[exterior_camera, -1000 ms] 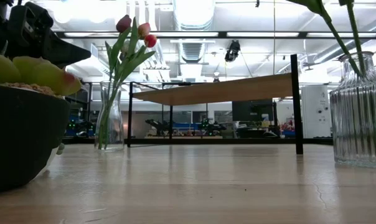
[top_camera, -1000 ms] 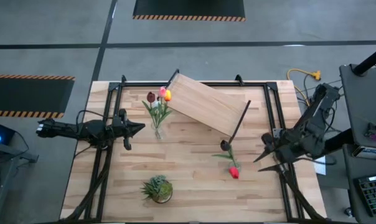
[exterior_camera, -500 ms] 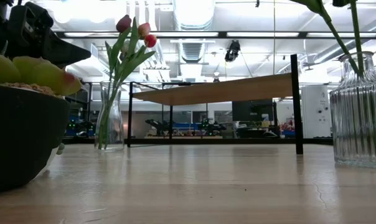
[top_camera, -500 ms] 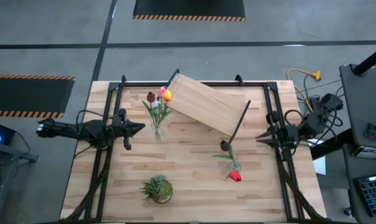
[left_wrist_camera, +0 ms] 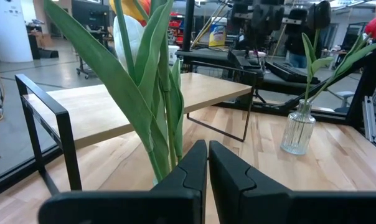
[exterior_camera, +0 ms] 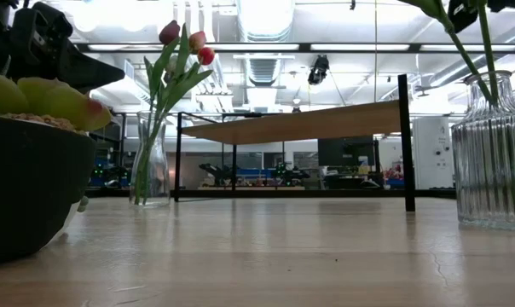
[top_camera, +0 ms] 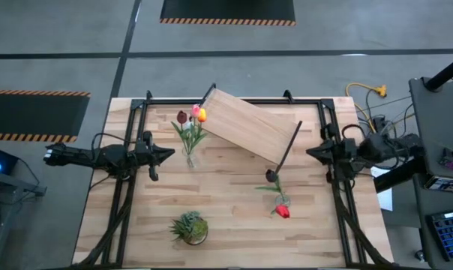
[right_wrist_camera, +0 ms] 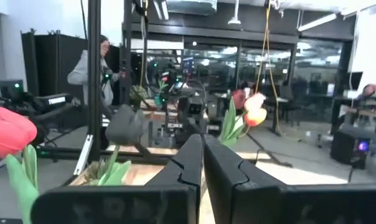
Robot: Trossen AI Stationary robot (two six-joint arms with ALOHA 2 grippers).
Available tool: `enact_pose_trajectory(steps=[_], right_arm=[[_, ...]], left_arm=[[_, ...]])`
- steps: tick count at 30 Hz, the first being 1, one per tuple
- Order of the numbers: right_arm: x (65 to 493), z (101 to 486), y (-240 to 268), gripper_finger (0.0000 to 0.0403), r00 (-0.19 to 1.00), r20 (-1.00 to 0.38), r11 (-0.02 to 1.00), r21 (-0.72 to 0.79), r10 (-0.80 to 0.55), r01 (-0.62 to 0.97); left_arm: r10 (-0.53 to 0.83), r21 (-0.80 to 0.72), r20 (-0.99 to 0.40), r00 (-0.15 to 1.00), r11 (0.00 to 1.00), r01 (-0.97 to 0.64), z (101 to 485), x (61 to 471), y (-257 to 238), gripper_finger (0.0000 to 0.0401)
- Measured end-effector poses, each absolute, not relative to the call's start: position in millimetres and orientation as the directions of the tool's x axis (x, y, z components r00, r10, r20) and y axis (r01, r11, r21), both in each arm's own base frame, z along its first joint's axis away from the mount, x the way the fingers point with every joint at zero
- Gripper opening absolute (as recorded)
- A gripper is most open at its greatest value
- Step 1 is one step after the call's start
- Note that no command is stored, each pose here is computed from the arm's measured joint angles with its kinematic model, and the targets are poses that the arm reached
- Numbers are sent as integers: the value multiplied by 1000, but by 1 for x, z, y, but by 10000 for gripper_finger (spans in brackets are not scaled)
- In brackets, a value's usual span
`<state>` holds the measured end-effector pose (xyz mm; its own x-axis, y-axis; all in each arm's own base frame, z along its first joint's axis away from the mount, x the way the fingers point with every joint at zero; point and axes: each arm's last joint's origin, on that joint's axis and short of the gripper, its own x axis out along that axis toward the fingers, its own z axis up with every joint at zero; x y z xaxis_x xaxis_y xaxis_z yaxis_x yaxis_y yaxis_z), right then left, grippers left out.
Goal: Pick and place flowers into a vace then onto a shelf
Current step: Put the left transparent vase with the tulips on the shelf
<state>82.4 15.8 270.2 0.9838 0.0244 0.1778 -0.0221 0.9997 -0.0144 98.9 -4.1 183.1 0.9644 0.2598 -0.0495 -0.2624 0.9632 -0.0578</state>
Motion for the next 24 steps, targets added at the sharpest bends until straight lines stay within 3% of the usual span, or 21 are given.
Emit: enact_pose_trajectory(steps=[9, 14, 24], right_arm=[[91, 238, 12, 8, 997, 73, 999, 49, 15, -18], [90, 218, 12, 8, 991, 129, 997, 62, 26, -34], [93, 185, 13, 8, 996, 82, 996, 83, 26, -33]], left_arm=[[260, -58, -48, 964, 963, -263, 183, 99, -4, 0], [260, -59, -48, 964, 963, -263, 183, 99, -4, 0], [255, -95, -69, 964, 961, -261, 175, 100, -4, 0]])
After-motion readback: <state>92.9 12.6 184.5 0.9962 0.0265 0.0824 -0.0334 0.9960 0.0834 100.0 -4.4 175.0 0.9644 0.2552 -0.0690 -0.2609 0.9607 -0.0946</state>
